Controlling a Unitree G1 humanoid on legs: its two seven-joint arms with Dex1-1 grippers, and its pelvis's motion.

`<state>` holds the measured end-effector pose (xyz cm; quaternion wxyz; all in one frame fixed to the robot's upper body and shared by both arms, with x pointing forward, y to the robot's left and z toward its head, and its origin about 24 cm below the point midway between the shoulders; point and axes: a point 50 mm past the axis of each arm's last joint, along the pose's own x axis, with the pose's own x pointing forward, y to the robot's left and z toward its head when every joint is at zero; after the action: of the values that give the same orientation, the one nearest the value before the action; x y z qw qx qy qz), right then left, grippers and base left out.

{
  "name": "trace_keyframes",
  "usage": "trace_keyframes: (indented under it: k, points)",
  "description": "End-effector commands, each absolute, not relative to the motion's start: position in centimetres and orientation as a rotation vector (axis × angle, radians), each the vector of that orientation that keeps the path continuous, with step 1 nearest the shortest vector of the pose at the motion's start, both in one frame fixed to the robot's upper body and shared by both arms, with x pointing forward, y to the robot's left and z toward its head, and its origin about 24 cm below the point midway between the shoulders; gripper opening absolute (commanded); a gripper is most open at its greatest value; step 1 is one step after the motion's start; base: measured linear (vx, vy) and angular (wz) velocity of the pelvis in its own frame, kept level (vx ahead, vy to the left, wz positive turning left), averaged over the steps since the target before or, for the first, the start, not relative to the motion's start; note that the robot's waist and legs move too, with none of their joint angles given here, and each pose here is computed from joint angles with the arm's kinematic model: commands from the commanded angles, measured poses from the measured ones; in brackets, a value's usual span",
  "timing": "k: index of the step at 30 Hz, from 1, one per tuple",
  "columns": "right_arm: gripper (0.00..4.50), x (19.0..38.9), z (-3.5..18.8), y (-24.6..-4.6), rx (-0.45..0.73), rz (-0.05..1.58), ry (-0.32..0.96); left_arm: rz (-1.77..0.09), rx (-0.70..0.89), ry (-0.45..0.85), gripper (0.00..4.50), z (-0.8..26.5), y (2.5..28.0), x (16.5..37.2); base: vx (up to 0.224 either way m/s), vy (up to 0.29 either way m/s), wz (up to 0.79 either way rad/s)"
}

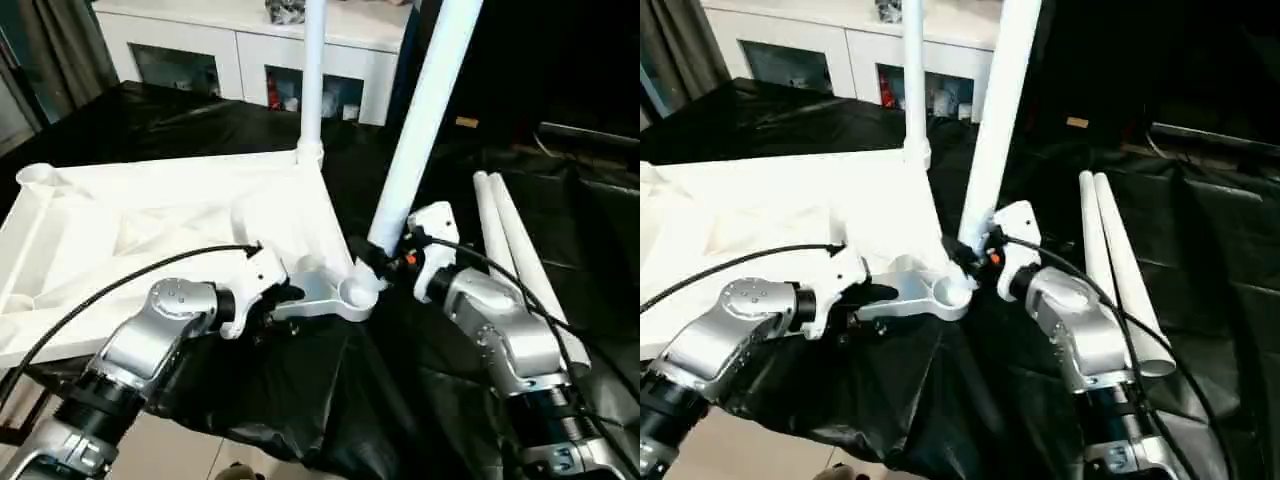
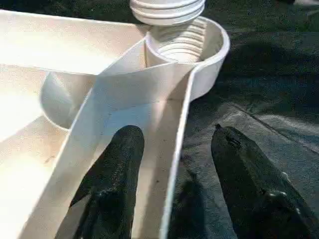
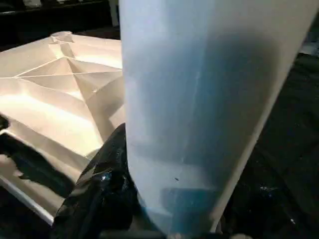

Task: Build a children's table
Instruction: Pick table leg, then insert table leg to table base

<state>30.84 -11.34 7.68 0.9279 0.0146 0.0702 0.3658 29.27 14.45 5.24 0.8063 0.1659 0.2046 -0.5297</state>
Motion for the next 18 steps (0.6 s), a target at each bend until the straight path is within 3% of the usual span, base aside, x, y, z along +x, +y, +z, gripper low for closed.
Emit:
trace_keyframes:
  k: [1, 5, 8, 10, 18]
  points:
    - [1.89, 30.88, 8.31, -11.21, 0.017, 0.762, 0.110, -1.124, 0.377, 0.452, 2.17, 5.15, 14.90, 29.62, 0.000, 0.000, 0.00]
    - [1.89, 30.50, 8.14, -11.04, 0.052, 0.798, 0.121, -1.120, 0.359, 0.450, 1.70, 5.29, 15.46, 30.21, 0.000, 0.000, 0.00]
    - [1.89, 30.45, 8.11, -10.99, 0.040, 0.815, 0.113, -1.137, 0.382, 0.457, 1.63, 5.18, 15.60, 30.38, 0.000, 0.000, 0.00]
    - [1.89, 30.44, 8.06, -10.98, 0.035, 0.822, 0.112, -1.150, 0.390, 0.461, 1.25, 5.12, 15.58, 30.42, 0.000, 0.000, 0.00]
    - [1.89, 30.46, 7.89, -10.98, 0.030, 0.832, 0.119, -1.212, 0.430, 0.514, 0.70, 4.56, 15.84, 30.42, 0.000, 0.000, 0.00]
